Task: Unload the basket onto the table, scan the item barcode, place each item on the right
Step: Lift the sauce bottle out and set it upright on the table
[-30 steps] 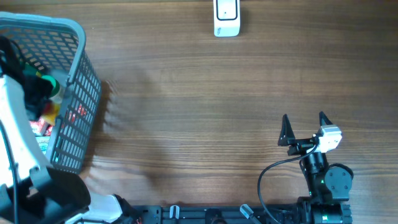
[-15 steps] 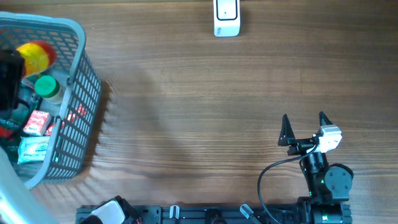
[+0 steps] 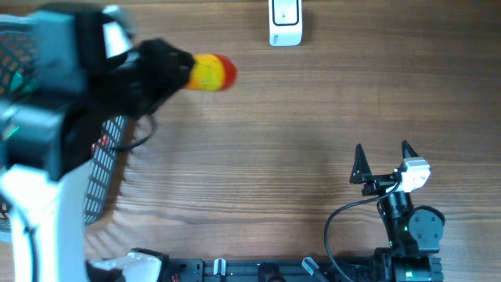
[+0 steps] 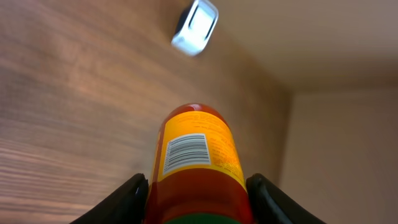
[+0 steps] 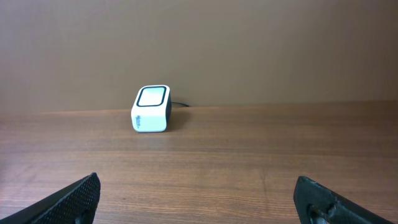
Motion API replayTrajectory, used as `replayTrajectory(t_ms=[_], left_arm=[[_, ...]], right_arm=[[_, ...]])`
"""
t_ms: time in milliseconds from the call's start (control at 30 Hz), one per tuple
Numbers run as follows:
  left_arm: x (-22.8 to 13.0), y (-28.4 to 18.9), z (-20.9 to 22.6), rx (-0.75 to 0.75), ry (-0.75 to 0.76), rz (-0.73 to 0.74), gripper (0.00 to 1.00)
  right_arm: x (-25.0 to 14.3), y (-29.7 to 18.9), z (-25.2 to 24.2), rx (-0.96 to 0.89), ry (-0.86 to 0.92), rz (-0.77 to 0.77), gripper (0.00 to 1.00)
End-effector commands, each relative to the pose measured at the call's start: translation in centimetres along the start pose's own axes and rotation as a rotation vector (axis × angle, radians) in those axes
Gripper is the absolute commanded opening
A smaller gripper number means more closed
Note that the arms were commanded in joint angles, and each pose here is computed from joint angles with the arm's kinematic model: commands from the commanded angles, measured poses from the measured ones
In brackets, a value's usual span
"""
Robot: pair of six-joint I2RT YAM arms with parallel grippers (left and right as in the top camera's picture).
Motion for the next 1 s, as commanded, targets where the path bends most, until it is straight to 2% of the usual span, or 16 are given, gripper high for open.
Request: replayTrajectory(t_ms=[0,200,367,633,733,967], left_arm=[[-2.0,5.6,-0.8,0.146,0.12,0.051,0.51],[-5.5,15.1,0.0,0.389,0.296,0.148,0.5],[-8.0,20.7,0.7,0.464,0.446,0.232,0.49],[-11.0,24.9,-0.5,0.362,0.932,0.346,0.49],[-11.4,25.3,-0.9,0.302,1.04,0.392,0.41],[-11.9,26.4,-1.3,0.239,1.084,0.395,0.41]], right_arm=[[0.2,0.0,0.0,0.0,-0.015,-0.012,1.0],[0.2,0.0,0.0,0.001,-0.015,-0.012,1.0],[0.2,0.0,0.0,0.0,-0.015,-0.012,1.0],[0.2,0.0,0.0,0.0,-0.015,-0.012,1.0],[0.2,0.0,0.0,0.0,-0.015,-0.012,1.0],[0.2,0.0,0.0,0.001,-0.015,-0.012,1.0]])
Point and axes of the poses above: each gripper's point midway between its finger pads, its own y axis out along the fingers, its own z axis along the line the jaws close on, x = y × z, the point moved 5 cm from there along -y, back along the fingers, and after that the axes turned 10 degrees about -y, right-handed, at the moved point
